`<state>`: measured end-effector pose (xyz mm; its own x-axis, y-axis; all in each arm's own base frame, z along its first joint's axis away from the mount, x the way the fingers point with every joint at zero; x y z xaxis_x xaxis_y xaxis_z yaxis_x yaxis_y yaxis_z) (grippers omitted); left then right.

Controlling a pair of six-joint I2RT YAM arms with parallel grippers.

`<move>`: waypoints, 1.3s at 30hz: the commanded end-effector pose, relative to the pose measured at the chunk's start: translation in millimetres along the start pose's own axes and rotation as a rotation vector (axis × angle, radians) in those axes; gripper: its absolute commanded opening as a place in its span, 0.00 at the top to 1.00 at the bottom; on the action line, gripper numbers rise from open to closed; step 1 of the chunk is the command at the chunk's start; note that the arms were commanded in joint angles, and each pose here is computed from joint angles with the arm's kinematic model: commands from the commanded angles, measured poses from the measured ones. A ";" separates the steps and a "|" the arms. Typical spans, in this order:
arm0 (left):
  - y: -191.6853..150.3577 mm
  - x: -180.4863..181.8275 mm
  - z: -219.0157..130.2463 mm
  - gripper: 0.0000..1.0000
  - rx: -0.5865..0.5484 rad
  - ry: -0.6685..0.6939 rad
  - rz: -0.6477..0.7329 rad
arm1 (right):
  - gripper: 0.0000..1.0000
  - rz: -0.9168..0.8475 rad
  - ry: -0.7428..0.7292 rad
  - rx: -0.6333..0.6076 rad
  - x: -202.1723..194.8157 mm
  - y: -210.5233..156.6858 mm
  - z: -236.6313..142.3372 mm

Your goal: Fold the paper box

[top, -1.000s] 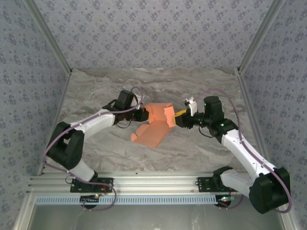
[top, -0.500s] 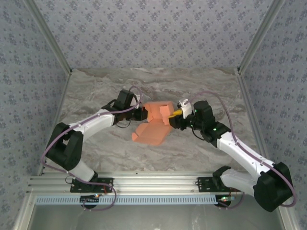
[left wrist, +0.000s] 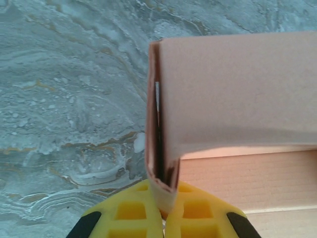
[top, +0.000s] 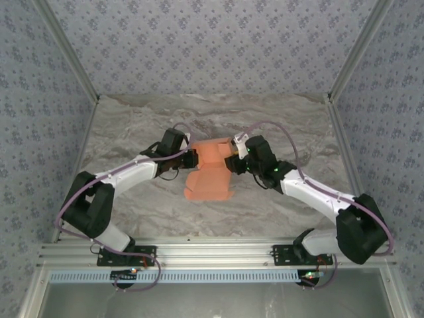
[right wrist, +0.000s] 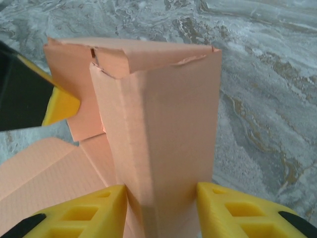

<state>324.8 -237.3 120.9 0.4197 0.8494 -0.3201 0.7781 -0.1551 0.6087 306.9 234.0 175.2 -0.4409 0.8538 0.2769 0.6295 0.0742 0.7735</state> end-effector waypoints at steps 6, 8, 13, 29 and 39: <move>10.2 -5.7 -12.8 1.00 -0.058 0.095 -0.021 | 0.60 -0.023 -0.098 -0.066 1.0 24.5 23.0; 6.6 -2.1 -12.0 1.00 -0.055 0.127 -0.037 | 0.61 -0.025 -0.134 -0.060 -2.6 21.4 28.3; 2.3 2.3 -11.1 1.00 -0.065 0.169 -0.066 | 0.62 -0.004 -0.174 -0.066 -9.4 16.4 36.7; -2.3 -17.8 -16.1 1.00 -0.114 0.182 -0.077 | 0.76 0.019 -0.201 -0.096 -13.5 5.4 69.9; -5.6 -33.6 -39.7 0.44 -0.207 0.101 -0.096 | 0.87 0.015 -0.073 -0.121 -29.0 -4.7 77.6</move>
<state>290.0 -241.9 137.3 0.2688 0.9281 -0.2578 0.7357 -0.0250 0.6769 364.4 241.7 122.3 -0.3097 0.9263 0.2145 0.5718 0.0013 0.8204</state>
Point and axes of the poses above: each hand's point on the last joint's axis, 136 mm out from that joint toward the fingers, its own z axis out along the fingers, its own x axis along the line the jaws close on, y = z × x, the point moved 2 cm from there along -z, back along the fingers, and after that the axes turned 12 degrees about z, right-handed, at the moved point
